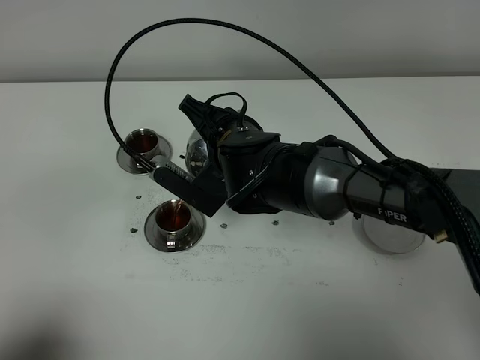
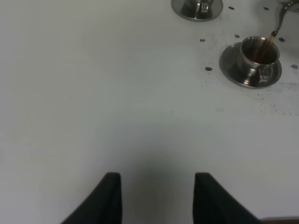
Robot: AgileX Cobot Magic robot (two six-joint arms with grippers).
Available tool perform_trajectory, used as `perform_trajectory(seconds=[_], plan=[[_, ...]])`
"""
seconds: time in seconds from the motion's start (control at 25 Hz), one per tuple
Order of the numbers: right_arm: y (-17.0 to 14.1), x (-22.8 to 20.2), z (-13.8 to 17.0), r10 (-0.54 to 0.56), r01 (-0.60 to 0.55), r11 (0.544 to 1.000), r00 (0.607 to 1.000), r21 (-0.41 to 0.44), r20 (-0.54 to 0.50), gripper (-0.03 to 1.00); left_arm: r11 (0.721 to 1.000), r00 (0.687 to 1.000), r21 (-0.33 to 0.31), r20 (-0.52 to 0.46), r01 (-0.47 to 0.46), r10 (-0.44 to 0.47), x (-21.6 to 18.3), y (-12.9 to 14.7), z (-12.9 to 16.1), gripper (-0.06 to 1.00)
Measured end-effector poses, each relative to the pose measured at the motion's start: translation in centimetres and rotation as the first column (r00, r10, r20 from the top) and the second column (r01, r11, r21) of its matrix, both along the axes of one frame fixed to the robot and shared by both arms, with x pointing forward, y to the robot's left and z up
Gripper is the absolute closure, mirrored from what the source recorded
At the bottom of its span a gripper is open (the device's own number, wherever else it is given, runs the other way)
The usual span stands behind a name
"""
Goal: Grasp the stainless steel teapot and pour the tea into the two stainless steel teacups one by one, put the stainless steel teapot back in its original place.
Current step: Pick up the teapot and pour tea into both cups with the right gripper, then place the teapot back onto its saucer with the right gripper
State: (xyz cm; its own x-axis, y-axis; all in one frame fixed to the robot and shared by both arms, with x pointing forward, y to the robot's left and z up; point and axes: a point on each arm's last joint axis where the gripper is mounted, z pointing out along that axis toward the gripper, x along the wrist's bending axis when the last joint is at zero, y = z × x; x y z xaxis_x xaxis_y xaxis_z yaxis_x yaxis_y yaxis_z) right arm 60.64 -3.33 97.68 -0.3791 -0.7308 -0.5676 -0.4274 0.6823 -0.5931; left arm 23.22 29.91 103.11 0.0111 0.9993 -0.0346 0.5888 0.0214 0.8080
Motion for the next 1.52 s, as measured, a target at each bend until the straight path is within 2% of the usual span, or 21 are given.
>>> perform_trajectory(seconds=[0.52,0.76,1.04,1.16,1.28,1.4,1.52], plan=[[0.2,-0.2,0.0,0.006,-0.006,1.0,1.0,0.001,-0.001,0.75,1.0,1.0,0.0,0.0,0.0,0.0,0.0,0.0,0.0,0.57],[-0.5,-0.1,-0.6,-0.087,0.095,0.991,0.993,0.097,-0.084,0.75,1.0,1.0,0.0,0.0,0.0,0.0,0.0,0.0,0.0,0.57],[-1.3,0.0,-0.3,-0.209,0.238,0.946,0.967,0.218,-0.147,0.75,1.0,1.0,0.0,0.0,0.0,0.0,0.0,0.0,0.0,0.57],[-1.6,-0.7,0.8,-0.28,0.335,0.897,0.935,0.287,-0.217,0.75,1.0,1.0,0.0,0.0,0.0,0.0,0.0,0.0,0.0,0.57],[-2.0,-1.9,2.3,-0.352,0.464,0.811,0.873,0.356,-0.337,0.75,1.0,1.0,0.0,0.0,0.0,0.0,0.0,0.0,0.0,0.57],[-2.4,-3.4,3.7,-0.38,0.601,0.673,0.781,0.431,-0.496,0.75,1.0,1.0,0.0,0.0,0.0,0.0,0.0,0.0,0.0,0.57],[-3.3,-5.3,3.6,-0.377,0.712,0.543,0.681,0.446,-0.628,0.75,1.0,1.0,0.0,0.0,0.0,0.0,0.0,0.0,0.0,0.57]])
